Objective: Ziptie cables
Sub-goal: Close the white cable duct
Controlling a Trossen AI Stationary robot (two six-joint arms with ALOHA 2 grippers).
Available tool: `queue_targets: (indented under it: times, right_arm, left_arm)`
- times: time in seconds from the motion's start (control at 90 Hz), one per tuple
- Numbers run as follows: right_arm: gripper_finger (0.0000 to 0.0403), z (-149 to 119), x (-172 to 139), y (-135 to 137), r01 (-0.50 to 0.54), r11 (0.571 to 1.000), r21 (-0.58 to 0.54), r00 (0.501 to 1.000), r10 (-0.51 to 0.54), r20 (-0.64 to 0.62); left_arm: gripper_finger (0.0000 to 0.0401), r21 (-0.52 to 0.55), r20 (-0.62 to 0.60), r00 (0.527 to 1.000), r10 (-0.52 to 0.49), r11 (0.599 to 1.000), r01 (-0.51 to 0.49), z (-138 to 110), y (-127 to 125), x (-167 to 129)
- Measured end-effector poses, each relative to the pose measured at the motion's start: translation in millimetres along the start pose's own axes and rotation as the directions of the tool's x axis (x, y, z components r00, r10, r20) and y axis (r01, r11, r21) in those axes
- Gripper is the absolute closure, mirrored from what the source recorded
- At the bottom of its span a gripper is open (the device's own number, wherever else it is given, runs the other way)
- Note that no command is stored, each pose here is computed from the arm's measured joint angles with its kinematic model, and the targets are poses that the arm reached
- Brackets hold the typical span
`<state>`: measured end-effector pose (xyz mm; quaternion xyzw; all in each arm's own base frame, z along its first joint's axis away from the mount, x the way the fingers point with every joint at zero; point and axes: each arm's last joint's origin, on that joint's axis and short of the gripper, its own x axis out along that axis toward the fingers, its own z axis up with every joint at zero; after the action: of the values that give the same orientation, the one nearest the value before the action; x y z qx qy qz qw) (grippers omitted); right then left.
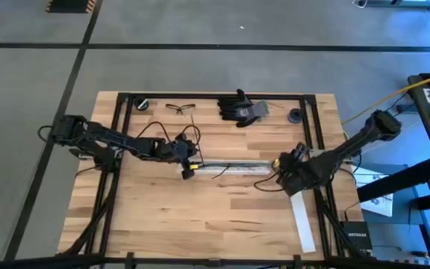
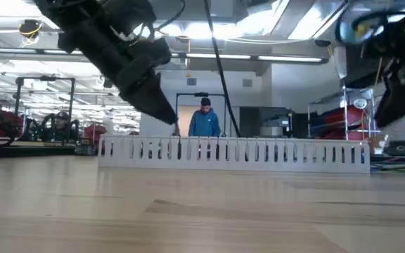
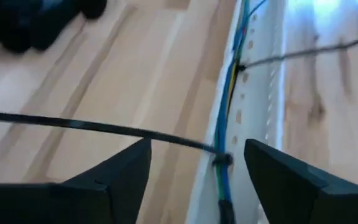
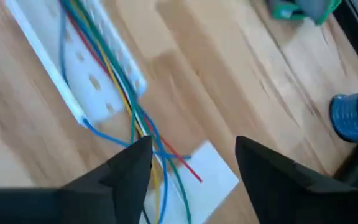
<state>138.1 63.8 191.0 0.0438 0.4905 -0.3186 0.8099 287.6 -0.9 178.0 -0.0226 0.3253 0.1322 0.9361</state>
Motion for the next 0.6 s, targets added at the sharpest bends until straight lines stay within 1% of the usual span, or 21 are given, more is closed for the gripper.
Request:
queue_targets:
  times: [0.067,0.122,0.178,0.222,0.289,0.356,0.4,0.5,0.6]
  right_arm:
    - [0.0183,4,-2,-4,-0.023,0.997,0.078,1.000,0.022,0.016]
    - [0.0183,8,0,-5,-0.038,0.990,0.137,0.999,0.034,0.030]
    - [0.0183,10,5,-4,-0.051,0.982,0.181,0.998,0.044,0.041]
    - [0.0183,10,10,-3,-0.058,0.977,0.206,0.998,0.050,0.048]
    - [0.0183,11,20,0,-0.065,0.970,0.236,0.997,0.052,0.062]
    - [0.0183,9,30,1,-0.059,0.969,0.240,0.997,0.045,0.065]
    - [0.0183,9,35,1,-0.050,0.969,0.242,0.997,0.034,0.067]
    - [0.0183,12,39,2,-0.037,0.965,0.259,0.995,0.012,0.097]
    - [0.0183,16,39,5,-0.032,0.966,0.255,0.987,-0.009,0.159]
  left_arm:
    - [0.0156,-0.042,0.012,1.000,-0.002,0.999,0.002,7,0,-1]
    - [0.0156,-0.114,0.006,1.000,0.001,0.993,0.000,13,2,-1]
    - [0.0158,-0.185,-0.010,1.000,-0.012,0.983,0.010,17,1,0]
    - [0.0161,-0.214,-0.031,0.999,-0.015,0.977,0.008,18,0,1]
    - [0.0163,-0.229,-0.080,0.997,-0.019,0.973,0.001,17,-4,3]
    - [0.0163,-0.249,-0.122,0.992,-0.019,0.968,-0.012,18,-7,6]
    - [0.0163,-0.245,-0.159,0.987,-0.016,0.969,-0.024,16,-9,9]
    - [0.0164,-0.209,-0.243,0.970,-0.007,0.977,-0.045,14,-15,11]
    - [0.0164,-0.217,-0.279,0.960,-0.008,0.975,-0.055,20,-20,6]
